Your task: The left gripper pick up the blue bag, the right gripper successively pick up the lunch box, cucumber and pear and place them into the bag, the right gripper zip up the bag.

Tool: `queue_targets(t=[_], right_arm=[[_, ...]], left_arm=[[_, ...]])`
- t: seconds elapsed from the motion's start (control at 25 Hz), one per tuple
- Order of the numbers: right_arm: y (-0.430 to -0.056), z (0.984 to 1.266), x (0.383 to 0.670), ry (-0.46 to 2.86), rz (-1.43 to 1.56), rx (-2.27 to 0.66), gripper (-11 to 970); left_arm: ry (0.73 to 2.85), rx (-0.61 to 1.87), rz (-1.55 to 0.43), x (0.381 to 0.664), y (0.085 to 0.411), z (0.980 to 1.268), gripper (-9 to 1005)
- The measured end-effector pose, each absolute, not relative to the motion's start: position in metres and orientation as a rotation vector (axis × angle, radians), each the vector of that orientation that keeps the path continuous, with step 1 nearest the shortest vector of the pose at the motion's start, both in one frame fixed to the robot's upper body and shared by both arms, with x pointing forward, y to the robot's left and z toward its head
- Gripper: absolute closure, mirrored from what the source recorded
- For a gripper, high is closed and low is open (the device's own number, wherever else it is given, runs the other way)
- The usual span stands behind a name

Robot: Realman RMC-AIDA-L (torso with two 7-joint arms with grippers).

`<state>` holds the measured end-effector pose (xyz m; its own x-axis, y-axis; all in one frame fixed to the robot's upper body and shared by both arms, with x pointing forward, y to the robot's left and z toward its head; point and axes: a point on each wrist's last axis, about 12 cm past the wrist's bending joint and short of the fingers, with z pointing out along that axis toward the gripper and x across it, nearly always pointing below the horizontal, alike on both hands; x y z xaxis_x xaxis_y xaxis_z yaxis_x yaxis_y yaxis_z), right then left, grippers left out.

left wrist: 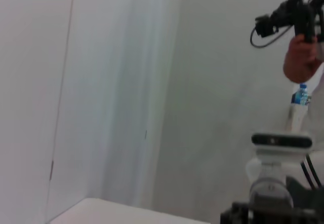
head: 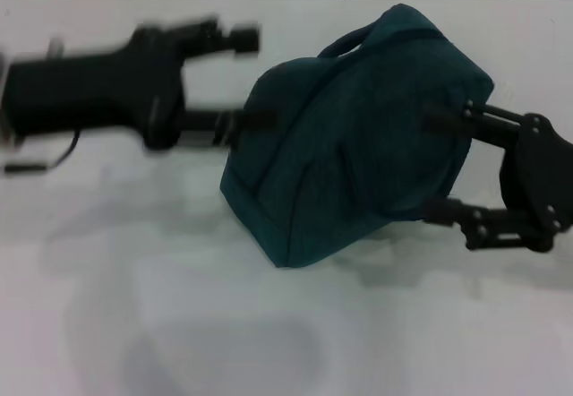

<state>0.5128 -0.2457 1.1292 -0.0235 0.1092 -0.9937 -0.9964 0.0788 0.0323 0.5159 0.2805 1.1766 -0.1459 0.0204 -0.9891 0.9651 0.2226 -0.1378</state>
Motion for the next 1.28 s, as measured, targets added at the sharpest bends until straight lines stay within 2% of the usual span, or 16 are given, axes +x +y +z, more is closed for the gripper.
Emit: queue_targets(t=[0.2,0.36,0.68,1.28], right_arm=[[-0.249,1.136,0.510,1.174,1.227,-1.098,90],[-0.240,1.134,0.512,1.210,1.244,-1.149,90],[-0.229,1.125,0.515,1.265,1.218,-1.160,91],[-0.227,1.126,0.517,1.264,1.218,-1.162,91]], left_arm=[[1.383,0.981,-1.116,0.494,0.292,1.143,109],[1.390,0.945,-1.129,0.491,0.293,1.130,108],[1.401,0.977,-1.151,0.488,0.292,1.126,109],[1.406,0.985,-1.173,0.485,0.287,1.122,108]])
